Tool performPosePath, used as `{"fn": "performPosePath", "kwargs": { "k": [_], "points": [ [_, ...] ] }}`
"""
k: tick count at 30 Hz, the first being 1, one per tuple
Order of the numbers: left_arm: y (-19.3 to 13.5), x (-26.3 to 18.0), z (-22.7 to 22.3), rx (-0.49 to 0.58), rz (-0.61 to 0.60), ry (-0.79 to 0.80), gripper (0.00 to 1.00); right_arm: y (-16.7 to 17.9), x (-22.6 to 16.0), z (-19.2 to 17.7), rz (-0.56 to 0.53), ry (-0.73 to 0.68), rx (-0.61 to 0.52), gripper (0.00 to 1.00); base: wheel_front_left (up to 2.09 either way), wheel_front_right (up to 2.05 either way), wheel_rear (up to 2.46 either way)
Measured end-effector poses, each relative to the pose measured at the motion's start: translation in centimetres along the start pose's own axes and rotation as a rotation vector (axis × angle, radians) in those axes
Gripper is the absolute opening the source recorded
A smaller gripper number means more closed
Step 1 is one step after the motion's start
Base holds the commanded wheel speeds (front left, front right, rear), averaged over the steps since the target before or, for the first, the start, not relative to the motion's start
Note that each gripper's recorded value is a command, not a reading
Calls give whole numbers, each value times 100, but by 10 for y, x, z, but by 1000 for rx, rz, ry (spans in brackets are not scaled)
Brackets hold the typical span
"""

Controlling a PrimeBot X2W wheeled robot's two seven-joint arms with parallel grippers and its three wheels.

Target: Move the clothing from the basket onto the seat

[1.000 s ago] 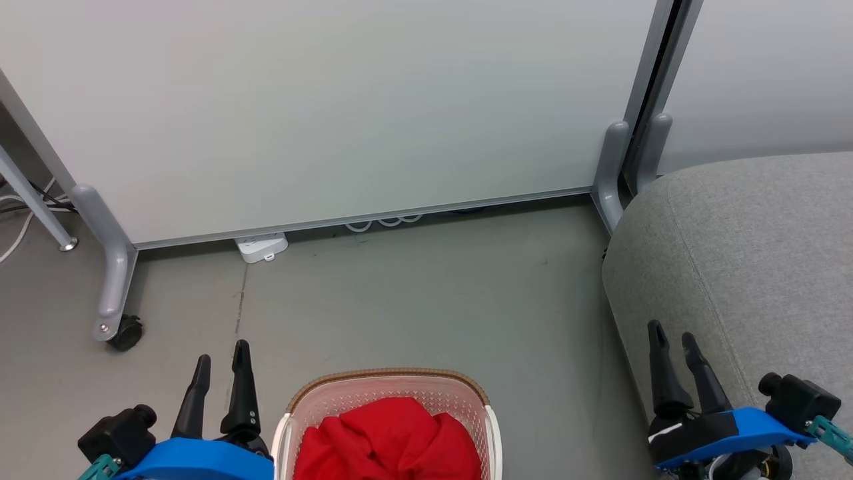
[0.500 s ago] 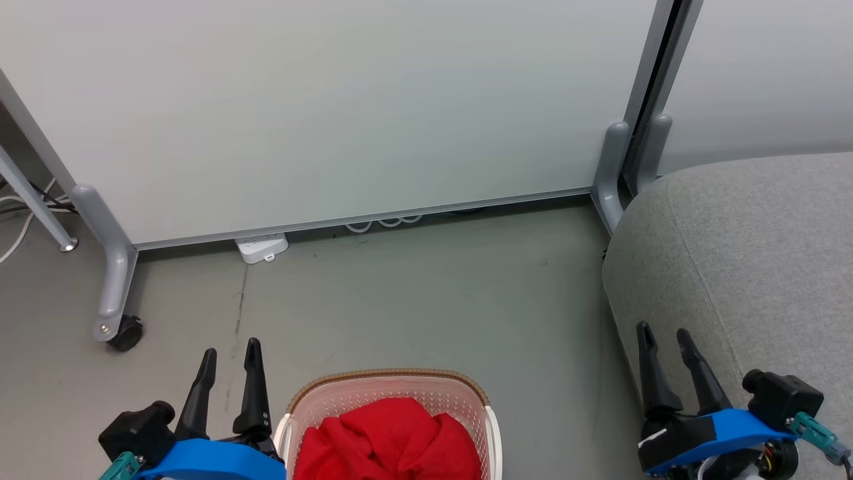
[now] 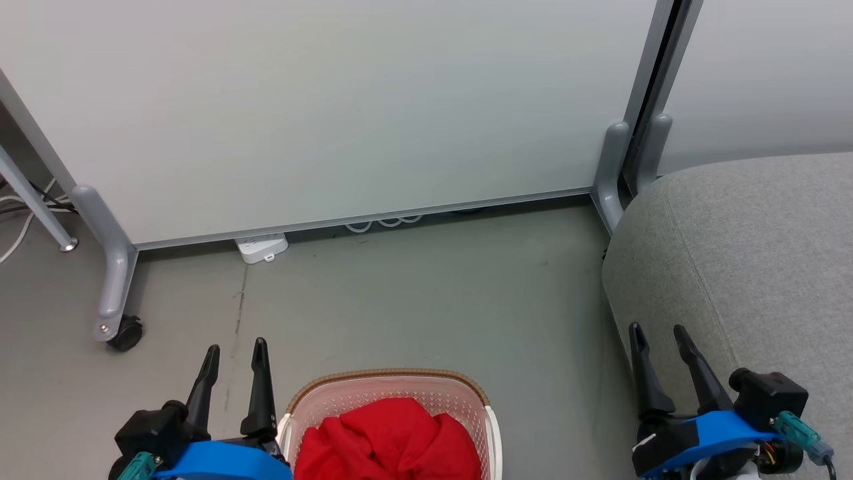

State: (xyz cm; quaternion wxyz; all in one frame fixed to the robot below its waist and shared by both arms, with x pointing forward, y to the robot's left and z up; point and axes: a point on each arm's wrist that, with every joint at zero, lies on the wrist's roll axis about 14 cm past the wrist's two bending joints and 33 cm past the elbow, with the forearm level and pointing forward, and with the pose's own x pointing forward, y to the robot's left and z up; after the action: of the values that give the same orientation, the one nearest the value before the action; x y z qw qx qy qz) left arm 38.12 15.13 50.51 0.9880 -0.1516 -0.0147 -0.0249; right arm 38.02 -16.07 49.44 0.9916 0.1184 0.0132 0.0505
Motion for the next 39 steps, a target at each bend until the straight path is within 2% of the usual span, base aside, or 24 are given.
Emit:
{"fn": "performPosePath", "kwargs": {
  "k": [30,39],
  "points": [
    [-12,-1,3,190,-52,-43,100,4,-2,2,33,-8,-231,100,0,0,0],
    [-14,-1,3,196,-56,-44,100,3,-3,2,30,-9,-234,100,0,0,0]
  ]
}}
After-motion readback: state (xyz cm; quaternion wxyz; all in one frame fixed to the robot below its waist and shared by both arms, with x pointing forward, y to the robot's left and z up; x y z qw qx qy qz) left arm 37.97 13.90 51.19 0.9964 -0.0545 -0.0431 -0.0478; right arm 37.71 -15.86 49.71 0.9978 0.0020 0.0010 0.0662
